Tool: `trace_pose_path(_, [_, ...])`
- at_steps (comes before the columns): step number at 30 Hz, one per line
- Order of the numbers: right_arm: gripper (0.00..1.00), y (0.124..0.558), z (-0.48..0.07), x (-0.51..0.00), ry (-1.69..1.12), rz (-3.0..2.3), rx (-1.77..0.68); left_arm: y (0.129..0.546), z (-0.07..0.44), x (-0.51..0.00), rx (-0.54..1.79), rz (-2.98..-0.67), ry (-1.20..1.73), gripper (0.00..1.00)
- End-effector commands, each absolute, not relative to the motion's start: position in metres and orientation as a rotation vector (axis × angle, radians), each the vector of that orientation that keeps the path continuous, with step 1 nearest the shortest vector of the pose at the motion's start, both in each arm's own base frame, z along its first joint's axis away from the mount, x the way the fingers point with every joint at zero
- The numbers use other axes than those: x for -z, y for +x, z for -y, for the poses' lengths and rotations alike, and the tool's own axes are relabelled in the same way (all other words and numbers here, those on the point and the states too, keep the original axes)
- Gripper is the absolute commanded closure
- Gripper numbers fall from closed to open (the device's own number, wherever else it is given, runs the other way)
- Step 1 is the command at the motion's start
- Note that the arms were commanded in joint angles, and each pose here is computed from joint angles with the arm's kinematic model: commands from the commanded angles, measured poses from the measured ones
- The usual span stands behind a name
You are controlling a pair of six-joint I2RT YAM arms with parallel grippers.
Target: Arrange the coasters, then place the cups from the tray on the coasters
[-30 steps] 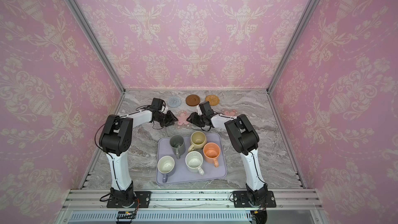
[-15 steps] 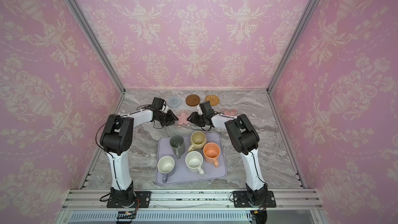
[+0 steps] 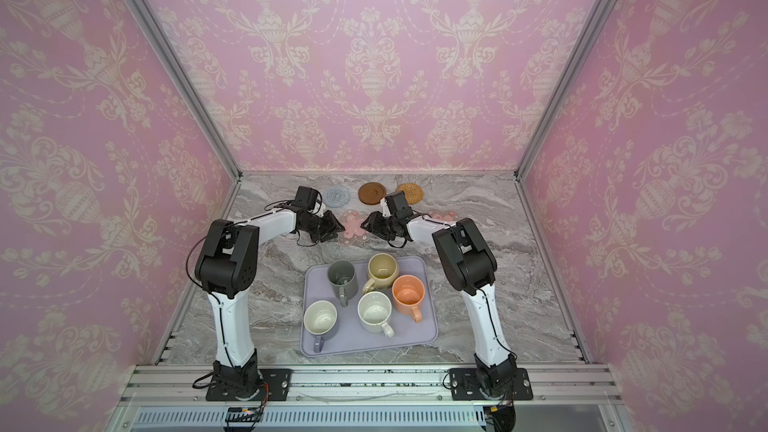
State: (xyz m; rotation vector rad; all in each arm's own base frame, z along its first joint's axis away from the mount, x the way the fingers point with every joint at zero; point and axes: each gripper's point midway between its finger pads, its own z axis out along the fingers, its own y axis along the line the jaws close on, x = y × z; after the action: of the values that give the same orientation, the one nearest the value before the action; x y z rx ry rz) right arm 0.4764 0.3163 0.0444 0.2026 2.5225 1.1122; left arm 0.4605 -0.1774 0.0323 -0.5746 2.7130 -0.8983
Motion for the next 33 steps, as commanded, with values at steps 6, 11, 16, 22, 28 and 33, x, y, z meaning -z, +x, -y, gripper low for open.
trace_pose_path(6, [0.46,0.450,-0.319,-0.036,0.176,-2.583,-1.127,0.432,0.185,0.011,0.817,-2.870,-0.605,0.59])
trace_pose_path(11, [0.46,0.455,-0.311,-0.039,0.187,-2.578,-1.117,0.427,0.188,0.006,0.815,-2.872,-0.587,0.59])
trace_pose_path(16, [0.45,0.462,-0.306,-0.054,0.176,-2.541,-1.122,0.427,0.181,-0.004,0.744,-2.864,-0.553,0.59])
trace_pose_path(22, [0.45,0.465,-0.298,-0.086,0.156,-2.486,-1.137,0.434,0.169,-0.033,0.611,-2.852,-0.442,0.58])
trace_pose_path(28, [0.45,0.460,-0.286,-0.120,0.101,-2.442,-1.110,0.441,0.151,-0.070,0.455,-2.810,-0.381,0.56])
trace_pose_path(33, [0.44,0.452,-0.266,-0.137,0.068,-2.433,-1.044,0.449,0.149,-0.103,0.424,-2.751,-0.338,0.56])
